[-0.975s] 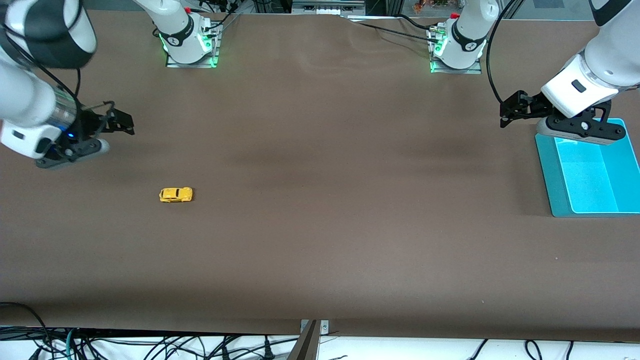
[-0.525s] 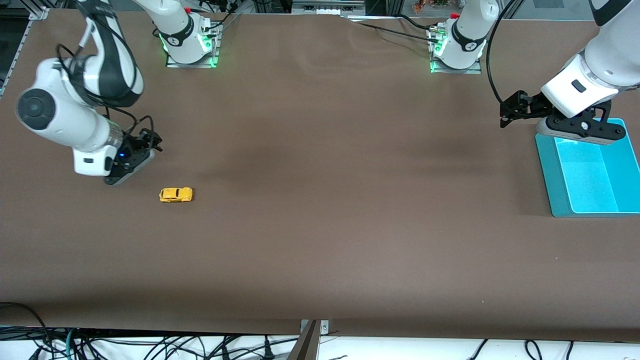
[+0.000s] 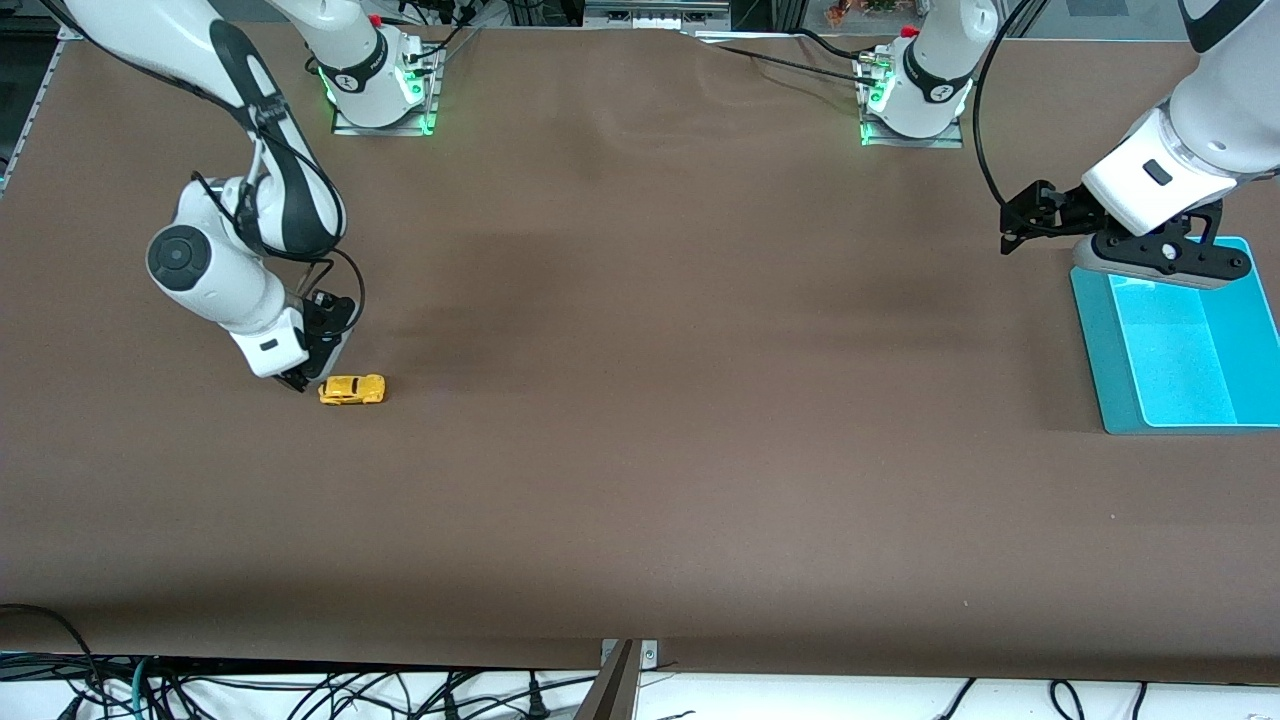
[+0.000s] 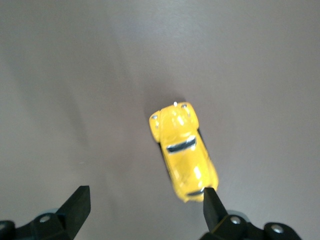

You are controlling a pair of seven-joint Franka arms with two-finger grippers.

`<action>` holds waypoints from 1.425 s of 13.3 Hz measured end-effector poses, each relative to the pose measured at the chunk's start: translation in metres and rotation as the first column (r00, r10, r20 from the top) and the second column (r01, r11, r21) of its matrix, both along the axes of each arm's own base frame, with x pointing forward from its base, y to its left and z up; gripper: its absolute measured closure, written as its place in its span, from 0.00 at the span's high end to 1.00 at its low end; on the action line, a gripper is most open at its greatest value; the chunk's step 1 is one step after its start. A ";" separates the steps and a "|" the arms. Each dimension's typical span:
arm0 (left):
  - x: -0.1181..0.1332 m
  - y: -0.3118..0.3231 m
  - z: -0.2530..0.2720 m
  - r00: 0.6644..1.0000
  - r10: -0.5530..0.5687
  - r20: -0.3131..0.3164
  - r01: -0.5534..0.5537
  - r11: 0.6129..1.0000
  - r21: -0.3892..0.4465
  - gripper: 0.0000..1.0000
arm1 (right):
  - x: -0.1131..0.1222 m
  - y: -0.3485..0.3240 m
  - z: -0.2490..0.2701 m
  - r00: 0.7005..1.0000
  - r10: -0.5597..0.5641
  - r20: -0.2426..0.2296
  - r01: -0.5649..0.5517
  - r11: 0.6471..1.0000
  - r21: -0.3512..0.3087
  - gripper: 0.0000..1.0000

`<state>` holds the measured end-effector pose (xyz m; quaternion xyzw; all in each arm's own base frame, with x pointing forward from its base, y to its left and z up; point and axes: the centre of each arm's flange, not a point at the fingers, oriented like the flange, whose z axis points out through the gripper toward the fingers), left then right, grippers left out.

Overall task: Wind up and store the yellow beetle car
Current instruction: 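Move the right gripper down over the yellow beetle car, then close the right gripper on the yellow car against the table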

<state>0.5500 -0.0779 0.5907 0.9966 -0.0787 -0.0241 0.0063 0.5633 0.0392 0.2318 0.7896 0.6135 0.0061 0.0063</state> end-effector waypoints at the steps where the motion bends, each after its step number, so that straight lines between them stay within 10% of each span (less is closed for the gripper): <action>1: 0.000 0.000 0.000 1.000 0.000 0.000 0.000 1.000 0.000 1.00 | 0.005 0.000 -0.005 0.999 0.048 0.008 -0.048 0.999 0.000 1.00; 10: 0.000 0.000 0.000 1.000 0.000 -0.001 0.000 1.000 0.000 1.00 | 0.017 -0.007 -0.036 0.992 0.119 0.033 -0.121 0.990 0.070 0.95; 15: 0.000 0.000 0.000 1.000 -0.001 -0.001 0.001 1.000 0.000 1.00 | 0.022 -0.007 -0.031 0.992 0.118 0.047 -0.121 0.990 0.069 0.43; 19: 0.000 -0.001 0.000 1.000 -0.002 -0.001 0.002 1.000 0.000 1.00 | 0.027 0.009 -0.025 0.987 0.147 0.062 -0.152 0.985 0.080 0.42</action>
